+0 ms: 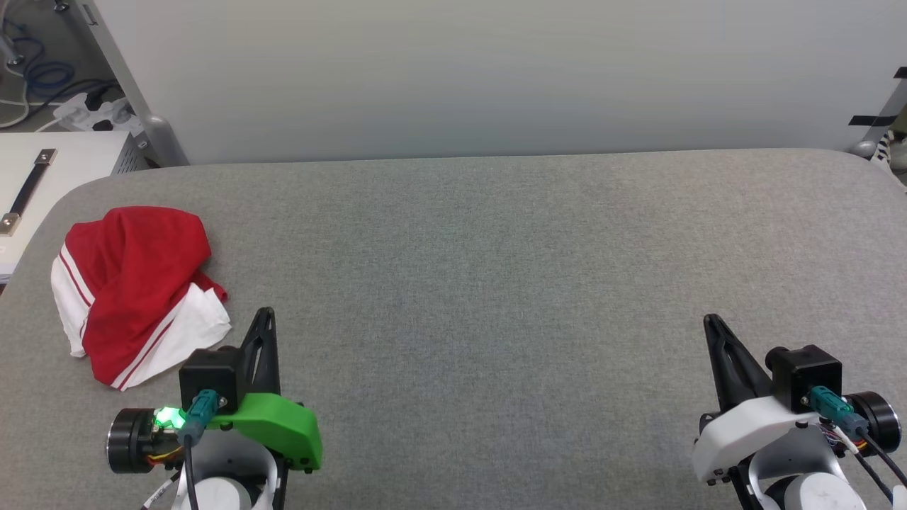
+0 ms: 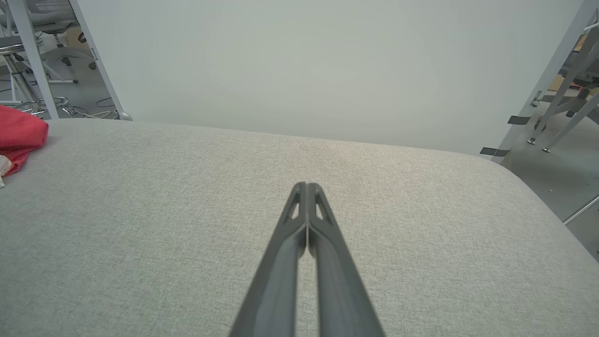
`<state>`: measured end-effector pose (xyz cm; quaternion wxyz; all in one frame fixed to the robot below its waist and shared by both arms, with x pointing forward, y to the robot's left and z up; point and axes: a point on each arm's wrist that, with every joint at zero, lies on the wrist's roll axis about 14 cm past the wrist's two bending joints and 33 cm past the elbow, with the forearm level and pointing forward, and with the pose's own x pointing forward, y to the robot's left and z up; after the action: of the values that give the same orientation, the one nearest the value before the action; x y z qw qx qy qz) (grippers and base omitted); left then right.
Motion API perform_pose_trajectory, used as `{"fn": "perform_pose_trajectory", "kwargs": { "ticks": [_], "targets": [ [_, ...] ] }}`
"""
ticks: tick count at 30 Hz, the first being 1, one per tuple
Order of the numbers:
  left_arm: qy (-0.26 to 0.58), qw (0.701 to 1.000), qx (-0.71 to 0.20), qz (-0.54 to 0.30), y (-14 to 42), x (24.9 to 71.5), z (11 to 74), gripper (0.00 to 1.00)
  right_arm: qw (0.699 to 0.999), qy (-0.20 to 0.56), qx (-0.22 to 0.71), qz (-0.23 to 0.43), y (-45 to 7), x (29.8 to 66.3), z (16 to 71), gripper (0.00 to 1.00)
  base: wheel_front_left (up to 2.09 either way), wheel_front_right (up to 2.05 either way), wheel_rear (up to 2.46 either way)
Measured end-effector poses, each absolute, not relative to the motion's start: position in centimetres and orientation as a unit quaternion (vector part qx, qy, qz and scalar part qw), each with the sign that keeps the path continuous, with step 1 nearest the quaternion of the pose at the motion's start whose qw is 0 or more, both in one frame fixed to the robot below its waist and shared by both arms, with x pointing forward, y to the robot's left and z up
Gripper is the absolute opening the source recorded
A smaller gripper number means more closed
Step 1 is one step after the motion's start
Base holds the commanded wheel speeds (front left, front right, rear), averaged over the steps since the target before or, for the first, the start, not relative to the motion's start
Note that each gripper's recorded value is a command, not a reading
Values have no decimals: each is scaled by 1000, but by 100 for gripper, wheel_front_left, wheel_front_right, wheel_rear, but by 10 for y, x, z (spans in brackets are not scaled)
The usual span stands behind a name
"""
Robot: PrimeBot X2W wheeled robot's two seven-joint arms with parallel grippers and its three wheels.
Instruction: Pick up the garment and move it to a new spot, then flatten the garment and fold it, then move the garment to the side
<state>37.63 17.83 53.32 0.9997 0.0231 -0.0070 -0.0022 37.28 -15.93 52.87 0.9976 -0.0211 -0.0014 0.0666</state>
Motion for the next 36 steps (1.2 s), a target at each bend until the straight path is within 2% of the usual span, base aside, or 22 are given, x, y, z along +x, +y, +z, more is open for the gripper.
{"fn": "perform_pose_trajectory", "kwargs": {
  "ticks": [15,16,36],
  "targets": [
    [-7,1000,23,-2,178,376,533,0,998,-1,-21,67,-159,373,529,0,0,0,0],
    [-7,1000,23,-2,179,376,533,100,998,-1,-21,67,-159,373,529,100,0,0,0],
    [-10,1000,12,-5,177,377,530,100,998,-10,-12,58,-165,373,530,100,0,0,0]
  ]
}}
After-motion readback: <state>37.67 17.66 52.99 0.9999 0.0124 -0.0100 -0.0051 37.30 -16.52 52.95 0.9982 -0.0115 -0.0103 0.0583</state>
